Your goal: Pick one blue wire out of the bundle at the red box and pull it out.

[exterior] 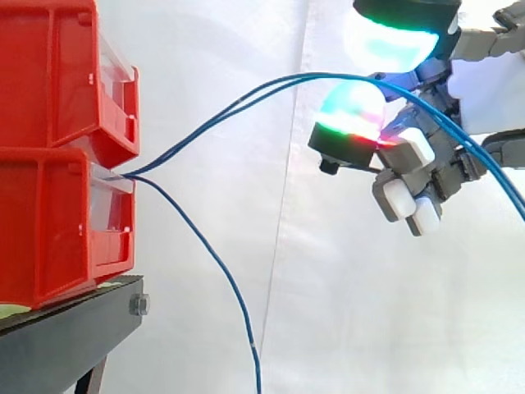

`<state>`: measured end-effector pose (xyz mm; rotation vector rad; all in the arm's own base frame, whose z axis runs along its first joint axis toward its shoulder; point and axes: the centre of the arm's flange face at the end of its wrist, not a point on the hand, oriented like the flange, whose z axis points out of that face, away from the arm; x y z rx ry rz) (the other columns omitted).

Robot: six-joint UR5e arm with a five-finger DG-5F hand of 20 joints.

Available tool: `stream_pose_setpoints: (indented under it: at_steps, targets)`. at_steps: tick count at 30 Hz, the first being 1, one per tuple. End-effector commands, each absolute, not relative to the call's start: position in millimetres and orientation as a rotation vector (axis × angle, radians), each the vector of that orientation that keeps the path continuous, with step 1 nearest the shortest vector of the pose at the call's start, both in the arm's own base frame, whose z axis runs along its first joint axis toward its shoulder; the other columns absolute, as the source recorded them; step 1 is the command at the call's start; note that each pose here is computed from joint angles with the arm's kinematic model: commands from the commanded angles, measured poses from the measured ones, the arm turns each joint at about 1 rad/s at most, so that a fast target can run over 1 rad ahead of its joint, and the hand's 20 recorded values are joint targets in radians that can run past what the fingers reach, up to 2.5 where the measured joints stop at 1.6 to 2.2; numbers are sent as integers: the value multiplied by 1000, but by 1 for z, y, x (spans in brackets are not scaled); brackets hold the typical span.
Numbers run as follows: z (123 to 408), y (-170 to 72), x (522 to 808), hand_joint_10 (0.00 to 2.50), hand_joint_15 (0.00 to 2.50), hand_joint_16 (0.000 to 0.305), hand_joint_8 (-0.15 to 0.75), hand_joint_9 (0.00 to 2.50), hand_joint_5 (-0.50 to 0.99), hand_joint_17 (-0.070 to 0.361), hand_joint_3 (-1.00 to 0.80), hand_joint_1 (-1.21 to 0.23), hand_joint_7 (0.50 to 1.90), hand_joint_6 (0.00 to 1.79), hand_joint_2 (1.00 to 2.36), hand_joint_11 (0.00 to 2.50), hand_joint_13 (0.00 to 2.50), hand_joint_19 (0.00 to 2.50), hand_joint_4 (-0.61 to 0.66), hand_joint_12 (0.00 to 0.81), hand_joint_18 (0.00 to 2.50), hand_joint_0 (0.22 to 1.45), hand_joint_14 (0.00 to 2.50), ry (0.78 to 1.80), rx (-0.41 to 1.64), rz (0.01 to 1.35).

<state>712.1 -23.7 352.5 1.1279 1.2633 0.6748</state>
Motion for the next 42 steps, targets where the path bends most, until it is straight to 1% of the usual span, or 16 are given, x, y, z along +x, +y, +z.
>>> stream_pose_setpoints:
  at_steps: [1, 4, 7, 8, 9, 11, 14, 17, 22, 25, 28, 33, 35, 38, 39, 42]
  targets:
    - [351, -24, 712, 11, 584, 60, 384, 1093, -120, 134, -500, -638, 1018, 928, 1000, 776, 981, 568, 205, 457, 941, 476, 17, 1266, 1128, 674]
    - [353, -25, 712, 12, 588, 59, 387, 1119, -113, 133, -500, -547, 1032, 920, 1000, 773, 983, 570, 200, 453, 931, 484, 19, 1262, 1128, 675]
    - [353, -25, 712, 15, 576, 56, 384, 1153, -104, 127, -500, -515, 1077, 913, 1000, 770, 998, 583, 205, 445, 925, 515, 20, 1262, 1128, 675]
    - [352, -25, 712, 15, 588, 54, 380, 1164, -101, 121, -464, -516, 1098, 911, 1002, 775, 1003, 585, 203, 433, 930, 548, 20, 1264, 1129, 674]
    - [352, -25, 712, 15, 585, 54, 383, 1188, -99, 121, -454, -517, 1096, 911, 1003, 783, 1005, 585, 201, 431, 932, 549, 18, 1264, 1129, 674]
    - [353, -25, 712, 17, 584, 52, 383, 1202, -90, 117, -357, -556, 1121, 909, 1011, 782, 1025, 579, 192, 425, 939, 572, 20, 1262, 1128, 675]
    - [353, -25, 712, 16, 591, 51, 386, 1229, -82, 116, -294, -625, 1142, 909, 1014, 787, 1050, 578, 184, 422, 963, 578, 19, 1262, 1128, 675]
    - [352, -25, 712, 15, 587, 55, 404, 1256, -71, 123, -247, -675, 1139, 910, 1015, 776, 1093, 543, 176, 441, 1019, 578, 18, 1264, 1129, 674]
    - [352, -24, 712, 15, 598, 53, 399, 1253, -68, 120, -210, -740, 1162, 910, 1017, 814, 1105, 543, 176, 440, 1023, 587, 20, 1266, 1128, 674]
    - [351, -25, 712, 17, 606, 53, 399, 1241, -70, 119, -215, -792, 1170, 911, 1016, 813, 1101, 547, 182, 439, 1023, 595, 21, 1266, 1129, 672]
    - [353, -25, 712, 17, 610, 54, 398, 1218, -79, 121, -221, -847, 1135, 918, 1015, 803, 1081, 534, 187, 435, 1021, 596, 21, 1264, 1129, 674]
    - [351, -25, 712, 17, 616, 51, 354, 1085, -111, 114, -295, -892, 1094, 930, 1014, 796, 1005, 543, 188, 419, 944, 616, 20, 1266, 1129, 672]
    - [352, -25, 712, 17, 606, 52, 353, 1058, -125, 117, -442, -902, 1043, 933, 1005, 804, 976, 551, 202, 419, 928, 591, 20, 1265, 1129, 673]
    - [353, -25, 712, 16, 602, 54, 361, 1059, -126, 122, -500, -838, 1016, 932, 1000, 796, 977, 559, 207, 428, 933, 535, 19, 1264, 1129, 674]
    - [353, -25, 712, 13, 598, 57, 375, 1077, -123, 128, -500, -749, 1016, 930, 1000, 793, 987, 558, 213, 446, 939, 500, 21, 1264, 1129, 674]
    - [353, -25, 712, 15, 591, 58, 393, 1116, -118, 131, -500, -648, 1020, 926, 1000, 785, 995, 570, 219, 451, 943, 487, 20, 1264, 1129, 674]
